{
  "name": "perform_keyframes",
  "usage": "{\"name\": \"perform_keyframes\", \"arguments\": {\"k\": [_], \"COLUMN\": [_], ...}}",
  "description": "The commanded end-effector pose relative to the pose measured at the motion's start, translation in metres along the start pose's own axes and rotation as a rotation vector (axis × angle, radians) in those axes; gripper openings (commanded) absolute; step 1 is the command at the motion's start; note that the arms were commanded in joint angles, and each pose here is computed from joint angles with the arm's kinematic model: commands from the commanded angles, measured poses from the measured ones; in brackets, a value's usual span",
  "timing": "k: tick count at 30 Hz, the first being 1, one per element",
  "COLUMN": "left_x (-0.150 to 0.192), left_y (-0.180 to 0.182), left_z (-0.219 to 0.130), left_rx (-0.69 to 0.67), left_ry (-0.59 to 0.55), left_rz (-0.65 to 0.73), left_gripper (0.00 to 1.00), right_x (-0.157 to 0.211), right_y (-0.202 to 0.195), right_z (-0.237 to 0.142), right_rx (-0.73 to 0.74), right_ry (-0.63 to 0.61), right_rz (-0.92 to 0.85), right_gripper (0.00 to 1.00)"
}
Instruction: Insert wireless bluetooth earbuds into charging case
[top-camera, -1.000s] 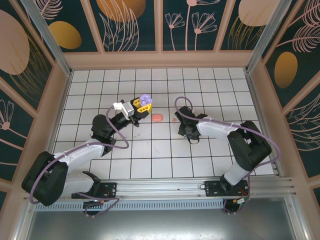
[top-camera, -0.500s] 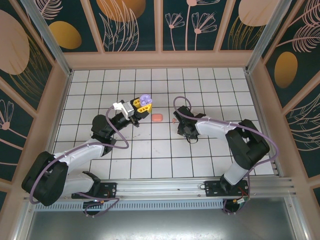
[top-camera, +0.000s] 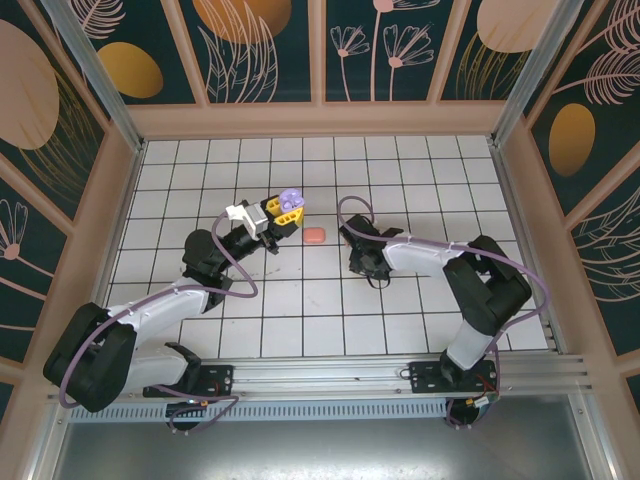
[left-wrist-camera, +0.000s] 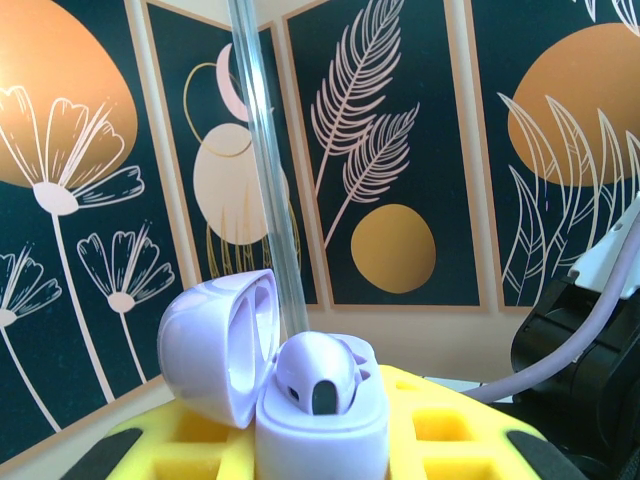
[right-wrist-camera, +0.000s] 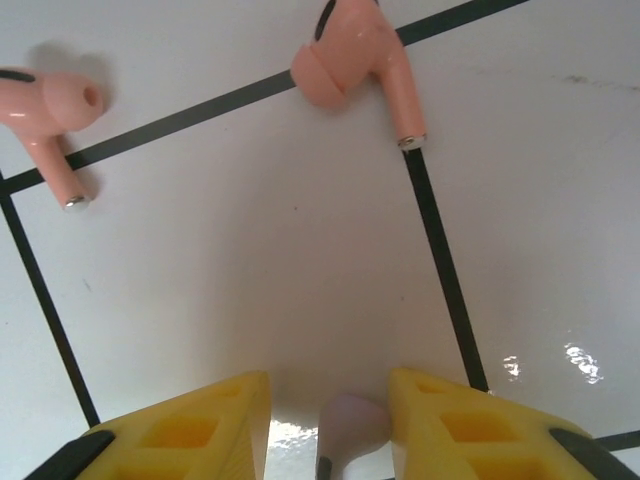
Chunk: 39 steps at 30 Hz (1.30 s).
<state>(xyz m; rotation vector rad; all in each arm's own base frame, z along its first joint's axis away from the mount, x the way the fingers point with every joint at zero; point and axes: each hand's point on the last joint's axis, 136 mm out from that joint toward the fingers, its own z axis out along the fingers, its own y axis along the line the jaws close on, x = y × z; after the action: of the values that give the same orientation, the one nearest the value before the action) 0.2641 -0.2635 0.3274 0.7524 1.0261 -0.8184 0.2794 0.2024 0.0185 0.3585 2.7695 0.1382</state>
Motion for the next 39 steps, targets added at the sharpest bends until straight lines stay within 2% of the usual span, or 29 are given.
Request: {"name": "perform_keyframes", "arguments": {"k": [1,14,22,32,39], "left_x": [-0.010,-0.011,-0.011,-0.012,-0.013], "left_y": [-0.002,-0.002,-0.001,-0.001,-0.002], "left_z": [0.000,0.000,0.001,0.002,0.001], "left_rx": [0.003,0.003,0.002,0.004,0.008], "left_ry": [-0.040,-0.042,-0.037,-0.035,-0.037], "left_rz": [0.001,-0.002,-0.004,-0.007,-0.007], "left_gripper": [0.00,0.00,0.00,0.00,0.00], "right_x": [0.001,0.009,0.006,0.000,-0.014], "right_y": [-0.002,-0.007,-0.004,0.010,0.022], "right_z": [-0.001,0.007,0.008,-0.002,-0.024], "right_rx": [0.049,0.076,0.064,-0.031,-0.131], "right_ry": [-0.011,0.003,-0.001,-0.033,-0.113], "right_rz": [-0.016,-0.028,-0.056,-0.097,-0.105], "right_gripper": [0.37,0.36,0.28,0.22,0.18]}}
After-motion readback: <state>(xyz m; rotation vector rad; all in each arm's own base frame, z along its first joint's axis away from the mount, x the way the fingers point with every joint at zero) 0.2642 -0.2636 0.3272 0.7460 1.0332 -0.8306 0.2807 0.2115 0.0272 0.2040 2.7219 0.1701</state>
